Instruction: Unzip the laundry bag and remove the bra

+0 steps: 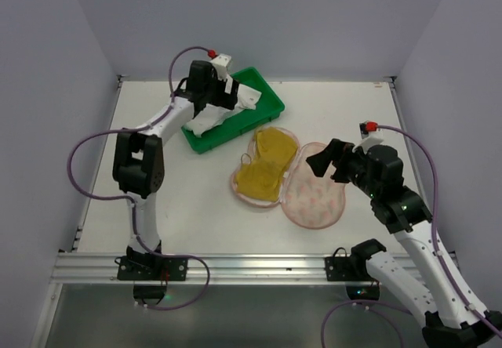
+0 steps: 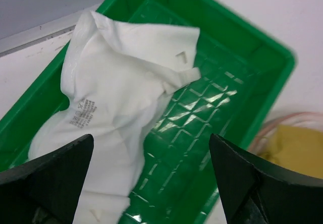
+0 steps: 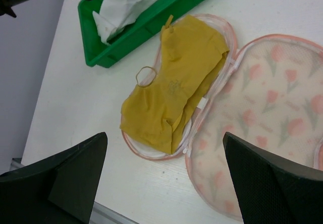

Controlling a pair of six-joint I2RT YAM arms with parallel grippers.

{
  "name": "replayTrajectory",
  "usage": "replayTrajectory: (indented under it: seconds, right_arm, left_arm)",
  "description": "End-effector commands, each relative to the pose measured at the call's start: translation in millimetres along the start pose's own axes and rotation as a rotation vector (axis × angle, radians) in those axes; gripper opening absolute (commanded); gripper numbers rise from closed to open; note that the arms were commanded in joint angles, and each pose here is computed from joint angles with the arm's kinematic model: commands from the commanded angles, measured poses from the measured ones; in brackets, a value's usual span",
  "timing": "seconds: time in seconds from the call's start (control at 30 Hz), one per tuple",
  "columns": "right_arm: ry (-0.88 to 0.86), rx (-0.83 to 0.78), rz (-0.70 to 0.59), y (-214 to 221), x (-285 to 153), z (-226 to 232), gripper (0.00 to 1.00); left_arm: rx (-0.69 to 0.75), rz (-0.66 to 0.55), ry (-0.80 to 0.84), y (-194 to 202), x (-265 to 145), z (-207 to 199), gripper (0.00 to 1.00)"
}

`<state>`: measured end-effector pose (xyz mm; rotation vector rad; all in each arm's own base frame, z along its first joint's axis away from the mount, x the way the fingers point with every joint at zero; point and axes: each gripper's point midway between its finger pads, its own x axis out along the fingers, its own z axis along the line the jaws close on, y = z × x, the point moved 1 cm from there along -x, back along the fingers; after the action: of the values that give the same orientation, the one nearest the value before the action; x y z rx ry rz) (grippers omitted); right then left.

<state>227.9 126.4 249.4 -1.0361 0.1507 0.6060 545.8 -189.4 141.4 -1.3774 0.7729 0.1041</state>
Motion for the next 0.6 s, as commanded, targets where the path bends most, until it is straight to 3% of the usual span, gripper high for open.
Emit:
replayTrajectory:
  seconds: [0.0, 0.07, 0.27, 0.57]
  right_arm:
    - [-0.013, -0.002, -0.056, -7, -6, 1, 0.99]
    - [-0.029, 0.004, -0.063, -4, -10, 2, 0.99]
    - [-0.042, 0.014, -0.063, 11, -14, -5, 0.99]
    - [-0.081, 0.037, -0.056, 29, -24, -8, 0.99]
  left_arm:
    - [-0.301, -0.091, 0.126, -36, -66, -48, 1.00]
    - [-0.362, -0.051, 0.178, -20, -80, -72, 1.00]
    - [-0.283, 0.060, 0.260, 40, -111, -166, 1.00]
    - [-0.282, 0.099, 0.222, 64, -77, -185, 0.98]
